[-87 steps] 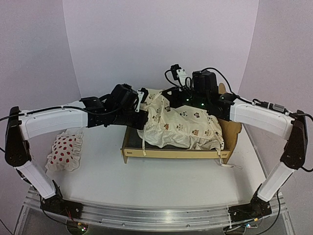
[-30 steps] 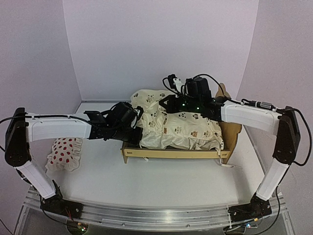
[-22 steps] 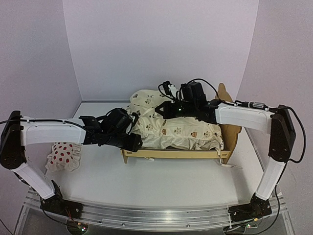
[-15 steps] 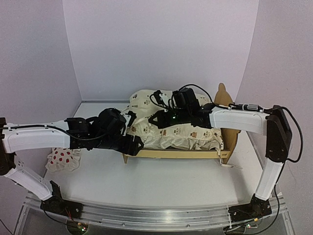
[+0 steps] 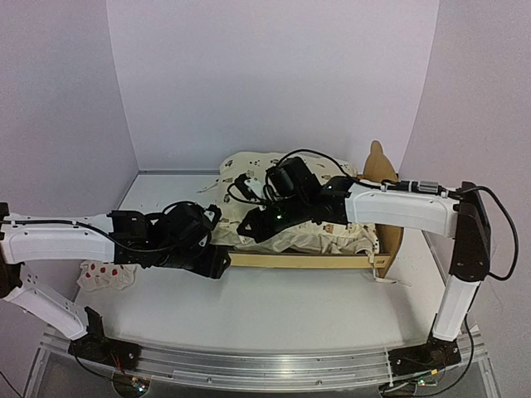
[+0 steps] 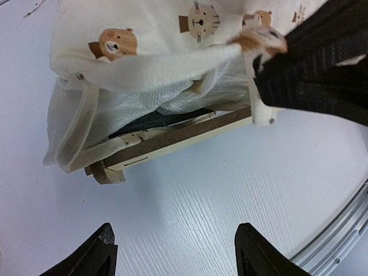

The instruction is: Set up the pet bed

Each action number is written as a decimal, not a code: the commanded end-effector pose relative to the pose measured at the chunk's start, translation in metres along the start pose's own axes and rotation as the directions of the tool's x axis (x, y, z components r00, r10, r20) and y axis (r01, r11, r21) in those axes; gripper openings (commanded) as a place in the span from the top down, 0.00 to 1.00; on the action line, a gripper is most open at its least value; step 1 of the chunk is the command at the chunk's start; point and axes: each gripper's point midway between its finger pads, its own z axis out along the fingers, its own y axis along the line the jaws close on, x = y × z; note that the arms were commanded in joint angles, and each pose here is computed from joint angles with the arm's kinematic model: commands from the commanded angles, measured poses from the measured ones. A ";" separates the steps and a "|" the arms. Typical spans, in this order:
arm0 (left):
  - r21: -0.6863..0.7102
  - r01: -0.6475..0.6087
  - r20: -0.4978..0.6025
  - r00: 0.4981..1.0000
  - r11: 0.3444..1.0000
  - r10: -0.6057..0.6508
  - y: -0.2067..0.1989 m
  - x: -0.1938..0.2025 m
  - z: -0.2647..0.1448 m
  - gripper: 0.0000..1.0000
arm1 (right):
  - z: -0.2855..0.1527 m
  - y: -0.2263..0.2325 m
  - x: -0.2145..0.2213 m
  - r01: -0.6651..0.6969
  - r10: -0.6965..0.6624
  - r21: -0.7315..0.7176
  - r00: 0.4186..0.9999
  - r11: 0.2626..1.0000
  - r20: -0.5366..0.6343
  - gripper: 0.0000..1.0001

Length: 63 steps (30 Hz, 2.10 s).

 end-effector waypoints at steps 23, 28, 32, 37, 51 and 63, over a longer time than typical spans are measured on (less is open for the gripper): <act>-0.167 0.175 0.199 0.970 0.970 -0.140 0.058 -0.030 -0.076 0.37 | 0.017 0.094 0.023 -0.237 0.174 -0.258 0.954 0.937 -0.244 0.49; -0.148 0.168 0.196 0.971 0.975 -0.137 0.056 -0.028 -0.078 0.36 | -0.005 0.073 0.024 -0.154 0.127 -0.150 0.976 0.977 -0.176 0.29; -0.136 0.138 0.171 0.979 0.981 -0.114 0.048 -0.026 -0.066 0.30 | -0.028 0.050 0.039 -0.110 0.104 -0.031 0.984 0.993 -0.143 0.24; -0.132 0.089 0.142 0.987 0.987 -0.070 0.038 -0.023 -0.043 0.30 | -0.043 0.018 0.076 -0.057 0.069 0.119 0.992 0.991 -0.102 0.30; -0.183 0.046 0.076 0.997 0.982 -0.032 0.047 -0.020 0.019 0.22 | -0.017 -0.019 0.133 0.112 -0.148 0.198 0.973 0.974 0.177 0.43; -0.142 0.082 0.085 0.994 0.986 -0.071 0.049 -0.024 0.038 0.48 | -0.013 -0.038 0.143 0.087 -0.143 0.268 0.970 0.960 0.197 0.46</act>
